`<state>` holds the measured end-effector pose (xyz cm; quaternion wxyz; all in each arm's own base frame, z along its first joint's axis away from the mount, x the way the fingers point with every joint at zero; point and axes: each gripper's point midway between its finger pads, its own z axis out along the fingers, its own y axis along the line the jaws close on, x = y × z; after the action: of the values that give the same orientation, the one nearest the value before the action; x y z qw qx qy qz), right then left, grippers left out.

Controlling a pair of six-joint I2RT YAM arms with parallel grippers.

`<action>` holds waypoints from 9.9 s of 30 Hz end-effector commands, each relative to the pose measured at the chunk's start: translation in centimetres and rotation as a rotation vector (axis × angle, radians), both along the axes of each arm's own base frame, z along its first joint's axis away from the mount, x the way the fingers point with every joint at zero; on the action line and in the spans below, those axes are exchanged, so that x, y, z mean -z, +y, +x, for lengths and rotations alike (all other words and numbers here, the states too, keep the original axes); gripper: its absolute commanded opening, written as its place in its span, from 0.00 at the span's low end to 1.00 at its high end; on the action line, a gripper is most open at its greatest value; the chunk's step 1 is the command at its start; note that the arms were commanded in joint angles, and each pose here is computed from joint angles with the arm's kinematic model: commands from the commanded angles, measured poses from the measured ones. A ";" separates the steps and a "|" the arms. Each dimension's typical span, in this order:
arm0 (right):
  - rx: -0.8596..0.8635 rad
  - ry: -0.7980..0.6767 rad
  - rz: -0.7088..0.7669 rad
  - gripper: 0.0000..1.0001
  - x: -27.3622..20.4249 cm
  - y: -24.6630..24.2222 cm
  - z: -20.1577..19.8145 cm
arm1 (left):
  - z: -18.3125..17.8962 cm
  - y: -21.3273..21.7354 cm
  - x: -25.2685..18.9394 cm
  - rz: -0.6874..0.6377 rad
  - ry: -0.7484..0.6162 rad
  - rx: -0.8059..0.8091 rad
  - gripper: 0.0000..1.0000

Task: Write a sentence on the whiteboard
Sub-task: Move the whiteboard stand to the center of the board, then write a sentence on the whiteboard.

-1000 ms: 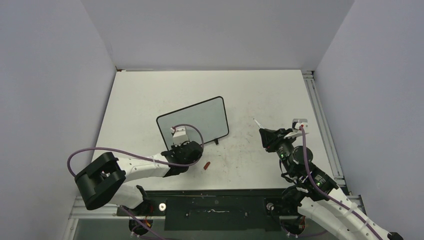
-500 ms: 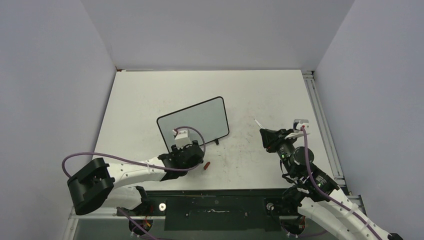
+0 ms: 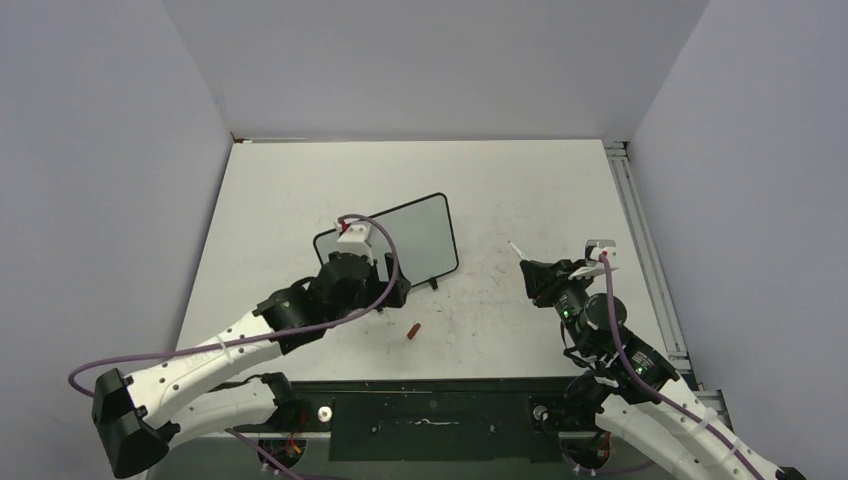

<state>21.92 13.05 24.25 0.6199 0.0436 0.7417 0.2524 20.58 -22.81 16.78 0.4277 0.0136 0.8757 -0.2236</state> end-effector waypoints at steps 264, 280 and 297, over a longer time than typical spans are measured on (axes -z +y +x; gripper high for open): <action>-0.565 -0.159 -0.044 0.05 2.1 31.9 3.5 | 10.0 16.3 -2.9 -0.188 -0.073 0.012 0.10; -0.535 -0.161 -0.038 0.05 2.5 31.8 4.3 | 10.0 16.3 -2.8 -0.188 -0.071 0.013 0.10; -0.499 -0.172 -0.034 0.05 2.3 31.9 5.3 | 10.0 16.3 -2.8 -0.188 -0.071 0.012 0.09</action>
<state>25.90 44.53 18.81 0.5684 -0.2013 0.7042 0.3749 30.18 -6.82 18.53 0.4414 -0.0174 0.8395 -0.3164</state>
